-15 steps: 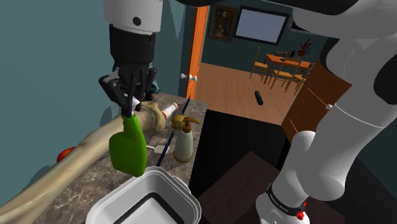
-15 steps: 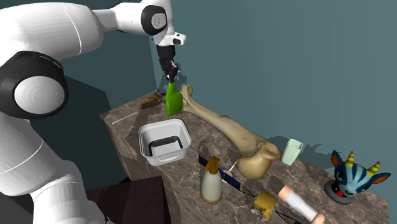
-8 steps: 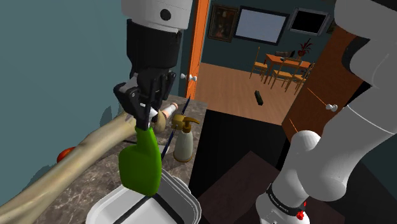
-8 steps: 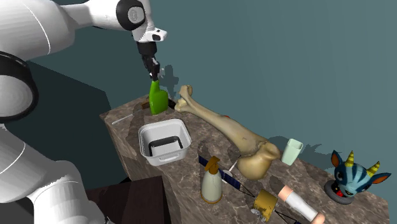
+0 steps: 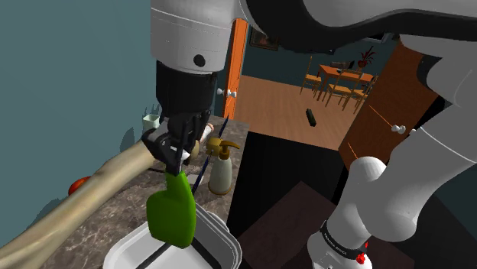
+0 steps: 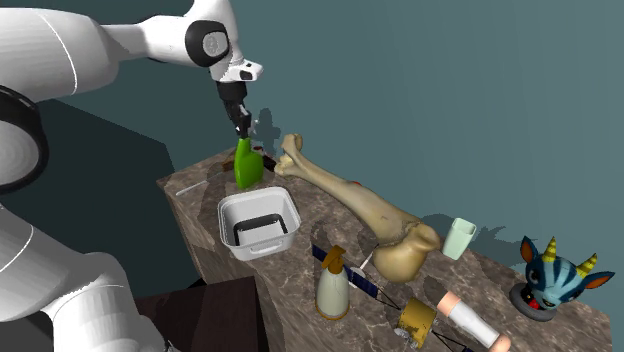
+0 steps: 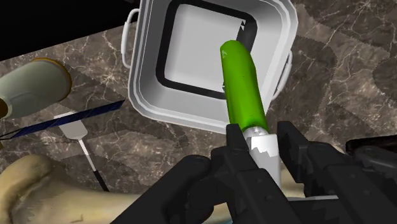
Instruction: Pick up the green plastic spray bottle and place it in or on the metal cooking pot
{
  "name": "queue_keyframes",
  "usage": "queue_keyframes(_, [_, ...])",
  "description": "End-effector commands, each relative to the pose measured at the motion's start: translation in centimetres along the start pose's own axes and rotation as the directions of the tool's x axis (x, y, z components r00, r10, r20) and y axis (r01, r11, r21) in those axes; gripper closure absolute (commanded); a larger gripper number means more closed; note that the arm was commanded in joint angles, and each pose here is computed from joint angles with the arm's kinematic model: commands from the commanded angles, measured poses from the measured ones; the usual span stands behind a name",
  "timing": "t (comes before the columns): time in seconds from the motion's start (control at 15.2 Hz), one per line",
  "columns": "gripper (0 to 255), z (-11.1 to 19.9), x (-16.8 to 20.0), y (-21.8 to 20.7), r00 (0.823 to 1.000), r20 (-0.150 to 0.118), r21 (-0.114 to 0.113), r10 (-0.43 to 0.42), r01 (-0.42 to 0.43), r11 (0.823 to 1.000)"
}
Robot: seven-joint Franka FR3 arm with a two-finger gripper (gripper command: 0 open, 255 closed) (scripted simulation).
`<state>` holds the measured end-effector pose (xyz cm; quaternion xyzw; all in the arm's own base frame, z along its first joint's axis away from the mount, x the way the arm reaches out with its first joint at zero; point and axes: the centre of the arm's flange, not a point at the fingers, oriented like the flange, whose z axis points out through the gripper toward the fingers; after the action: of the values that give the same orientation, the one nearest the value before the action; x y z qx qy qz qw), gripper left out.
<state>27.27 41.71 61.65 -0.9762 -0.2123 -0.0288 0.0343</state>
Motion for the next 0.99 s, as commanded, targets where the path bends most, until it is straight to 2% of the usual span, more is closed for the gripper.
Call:
queue_keyframes(0.0, [255, 1.1, 0.0, 0.1, 1.0, -0.001, 0.0, 0.0, 0.0, 1.0])
queue_keyframes(0.92, [255, 8.5, -0.5, 0.5, 1.0, -0.001, 0.0, 0.0, 0.0, 1.0])
